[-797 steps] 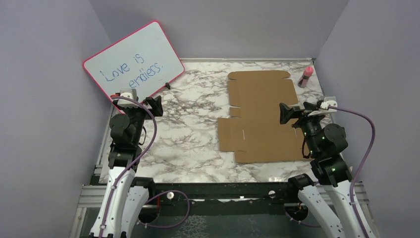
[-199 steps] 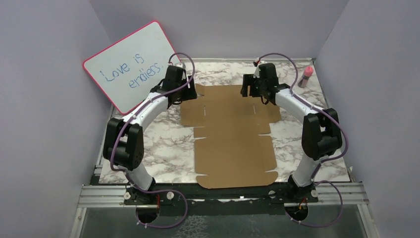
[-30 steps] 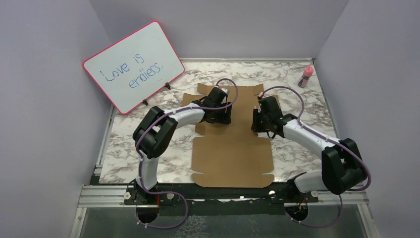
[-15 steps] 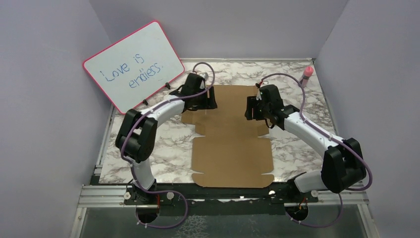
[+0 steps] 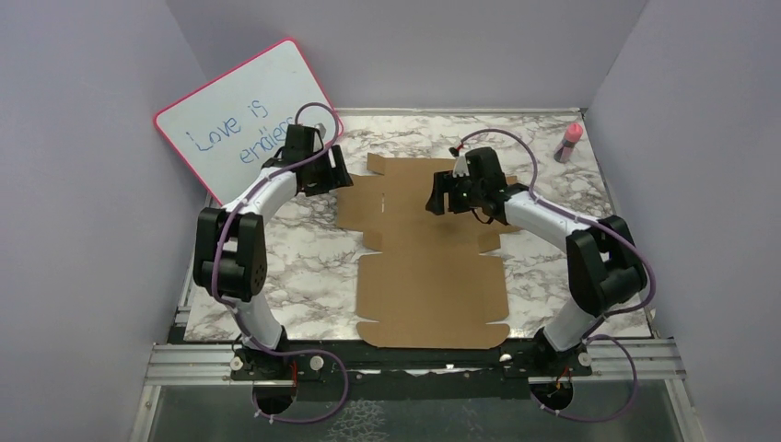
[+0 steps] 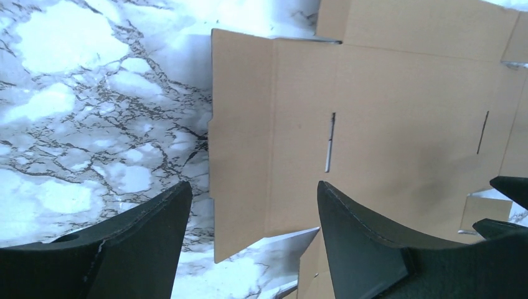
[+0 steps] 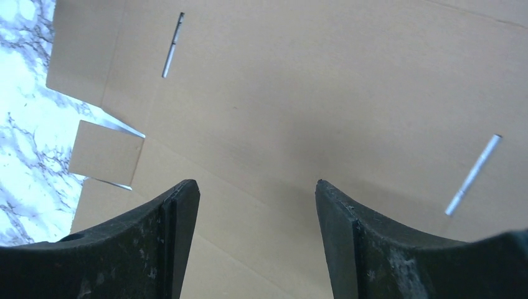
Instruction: Fold the paper box
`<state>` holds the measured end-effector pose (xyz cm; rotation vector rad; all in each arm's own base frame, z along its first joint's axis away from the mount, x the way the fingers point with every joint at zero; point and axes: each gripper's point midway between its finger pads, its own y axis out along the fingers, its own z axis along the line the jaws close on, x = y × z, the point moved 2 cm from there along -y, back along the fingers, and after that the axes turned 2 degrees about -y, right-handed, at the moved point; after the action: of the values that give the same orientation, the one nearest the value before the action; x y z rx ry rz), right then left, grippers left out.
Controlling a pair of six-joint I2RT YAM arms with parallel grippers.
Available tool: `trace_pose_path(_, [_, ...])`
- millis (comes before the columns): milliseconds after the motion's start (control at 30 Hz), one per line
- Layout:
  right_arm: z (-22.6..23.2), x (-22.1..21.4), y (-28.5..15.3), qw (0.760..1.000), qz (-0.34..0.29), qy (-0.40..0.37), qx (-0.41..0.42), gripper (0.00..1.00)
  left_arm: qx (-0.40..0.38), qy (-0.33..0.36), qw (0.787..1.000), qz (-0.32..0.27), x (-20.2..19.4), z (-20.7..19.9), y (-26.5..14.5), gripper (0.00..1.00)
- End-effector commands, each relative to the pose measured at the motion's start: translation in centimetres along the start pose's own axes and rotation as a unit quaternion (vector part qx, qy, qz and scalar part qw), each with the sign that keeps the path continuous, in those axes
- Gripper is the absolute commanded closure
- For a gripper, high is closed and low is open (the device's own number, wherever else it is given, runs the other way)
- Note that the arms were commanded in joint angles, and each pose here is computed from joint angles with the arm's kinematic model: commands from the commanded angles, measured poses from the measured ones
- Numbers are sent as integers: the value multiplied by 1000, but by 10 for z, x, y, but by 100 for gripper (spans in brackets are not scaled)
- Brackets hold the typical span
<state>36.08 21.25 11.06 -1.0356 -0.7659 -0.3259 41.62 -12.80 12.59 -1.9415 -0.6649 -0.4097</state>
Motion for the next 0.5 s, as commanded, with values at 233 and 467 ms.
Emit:
trace_pose_path(233, [27, 12, 37, 994, -34, 19, 98, 25, -14, -19, 996, 88, -31, 23, 33, 29])
trace_pose_path(467, [25, -5, 51, 993, -26, 35, 109, 24, -16, -18, 995, 95, -33, 24, 35, 52])
